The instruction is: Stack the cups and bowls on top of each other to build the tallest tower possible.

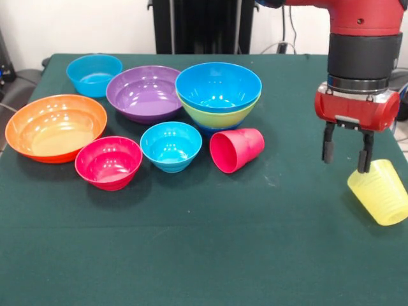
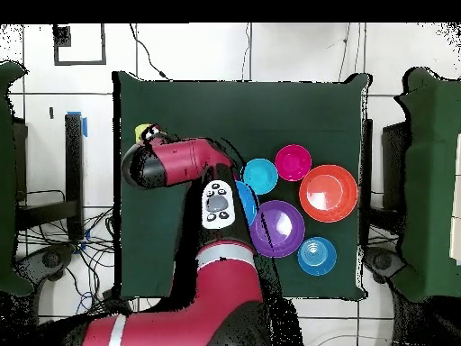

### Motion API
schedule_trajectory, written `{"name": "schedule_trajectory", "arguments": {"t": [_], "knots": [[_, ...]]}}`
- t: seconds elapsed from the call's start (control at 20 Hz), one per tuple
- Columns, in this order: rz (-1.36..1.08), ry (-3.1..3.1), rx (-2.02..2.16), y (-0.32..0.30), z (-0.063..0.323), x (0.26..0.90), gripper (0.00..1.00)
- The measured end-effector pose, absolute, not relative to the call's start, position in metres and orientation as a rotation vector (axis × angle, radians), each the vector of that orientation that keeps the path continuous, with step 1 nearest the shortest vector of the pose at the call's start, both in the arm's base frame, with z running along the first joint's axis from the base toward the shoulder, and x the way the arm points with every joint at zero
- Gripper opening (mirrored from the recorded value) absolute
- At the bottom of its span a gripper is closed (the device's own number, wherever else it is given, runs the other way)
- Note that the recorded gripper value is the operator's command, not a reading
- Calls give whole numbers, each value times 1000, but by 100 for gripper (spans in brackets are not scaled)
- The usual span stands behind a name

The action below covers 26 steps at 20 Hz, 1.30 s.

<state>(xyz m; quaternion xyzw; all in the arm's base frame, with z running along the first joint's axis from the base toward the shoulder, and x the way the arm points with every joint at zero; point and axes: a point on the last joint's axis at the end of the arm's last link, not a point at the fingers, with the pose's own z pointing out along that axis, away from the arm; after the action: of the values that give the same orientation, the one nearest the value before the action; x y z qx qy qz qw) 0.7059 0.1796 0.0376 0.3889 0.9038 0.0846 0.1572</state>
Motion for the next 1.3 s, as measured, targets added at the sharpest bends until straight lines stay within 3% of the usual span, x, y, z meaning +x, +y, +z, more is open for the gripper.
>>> {"name": "schedule_trajectory", "arguments": {"t": [0.55,1.3], "knots": [[332,2593,1127,194,56,706,100],[380,2662,994,275,53,684,100]]}}
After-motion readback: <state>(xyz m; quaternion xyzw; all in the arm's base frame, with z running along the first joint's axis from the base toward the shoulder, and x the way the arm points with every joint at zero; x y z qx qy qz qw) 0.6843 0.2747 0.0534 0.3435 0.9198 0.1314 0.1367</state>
